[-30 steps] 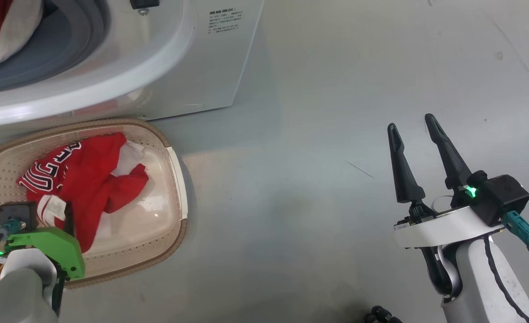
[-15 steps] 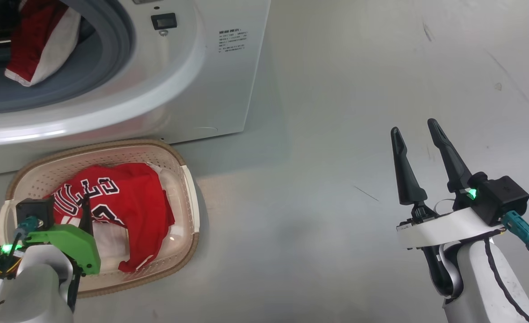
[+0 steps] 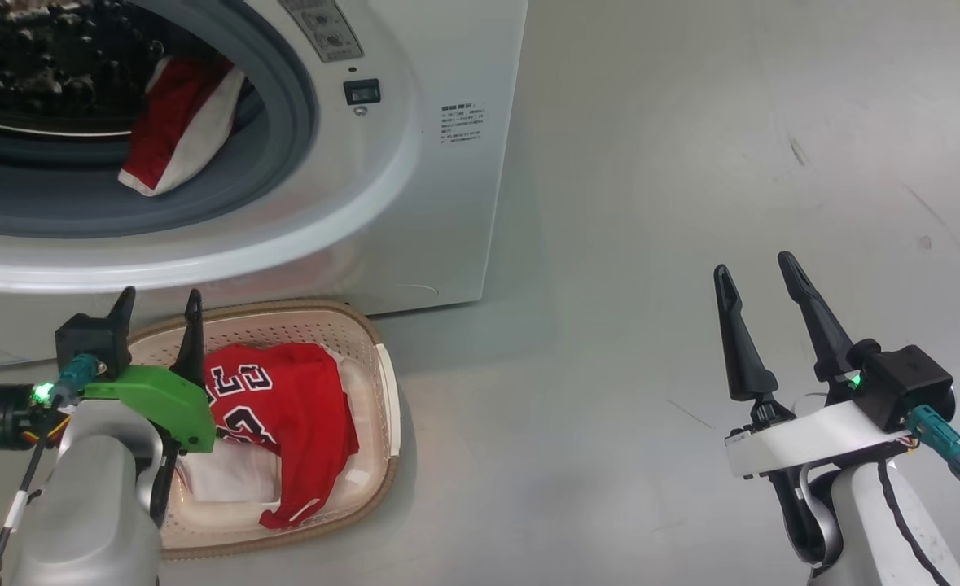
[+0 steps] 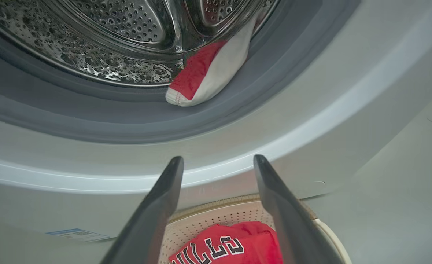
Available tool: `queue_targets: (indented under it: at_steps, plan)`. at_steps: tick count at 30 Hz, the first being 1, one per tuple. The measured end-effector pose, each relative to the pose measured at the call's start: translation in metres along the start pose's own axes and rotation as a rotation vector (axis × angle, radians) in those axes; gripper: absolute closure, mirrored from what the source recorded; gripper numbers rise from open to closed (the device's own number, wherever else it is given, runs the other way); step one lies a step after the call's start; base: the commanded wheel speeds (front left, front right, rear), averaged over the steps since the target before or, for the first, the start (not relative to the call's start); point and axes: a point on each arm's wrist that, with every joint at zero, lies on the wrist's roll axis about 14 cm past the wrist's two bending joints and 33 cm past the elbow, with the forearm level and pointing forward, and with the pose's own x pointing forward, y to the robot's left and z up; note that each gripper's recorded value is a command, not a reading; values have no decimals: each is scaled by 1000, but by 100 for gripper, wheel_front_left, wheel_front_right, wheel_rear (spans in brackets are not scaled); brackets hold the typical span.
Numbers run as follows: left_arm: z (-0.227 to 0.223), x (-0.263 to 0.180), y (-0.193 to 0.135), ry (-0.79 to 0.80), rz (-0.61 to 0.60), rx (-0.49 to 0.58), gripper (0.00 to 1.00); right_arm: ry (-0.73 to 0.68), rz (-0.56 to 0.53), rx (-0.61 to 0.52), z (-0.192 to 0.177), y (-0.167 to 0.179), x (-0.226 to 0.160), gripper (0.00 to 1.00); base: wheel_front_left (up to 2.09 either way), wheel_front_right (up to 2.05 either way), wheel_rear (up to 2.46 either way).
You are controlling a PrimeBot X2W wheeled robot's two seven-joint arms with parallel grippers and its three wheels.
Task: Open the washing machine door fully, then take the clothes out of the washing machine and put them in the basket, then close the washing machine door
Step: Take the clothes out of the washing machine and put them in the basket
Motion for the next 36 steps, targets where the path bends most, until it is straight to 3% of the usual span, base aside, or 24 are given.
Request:
queue_targets:
  at_steps: [14, 23, 36]
  plan:
    - [77, -54, 5, -267, 41, -26, 0, -60, 50, 13, 23, 21, -22, 0, 0, 0, 0]
    - [94, -89, 1, -357, 37, -19, 0, -86, 51, 17, 32, 23, -37, 0, 0, 0, 0]
    - [85, -120, -4, -374, 41, -30, 0, -96, 46, 33, 34, 23, -51, 0, 0, 0, 0]
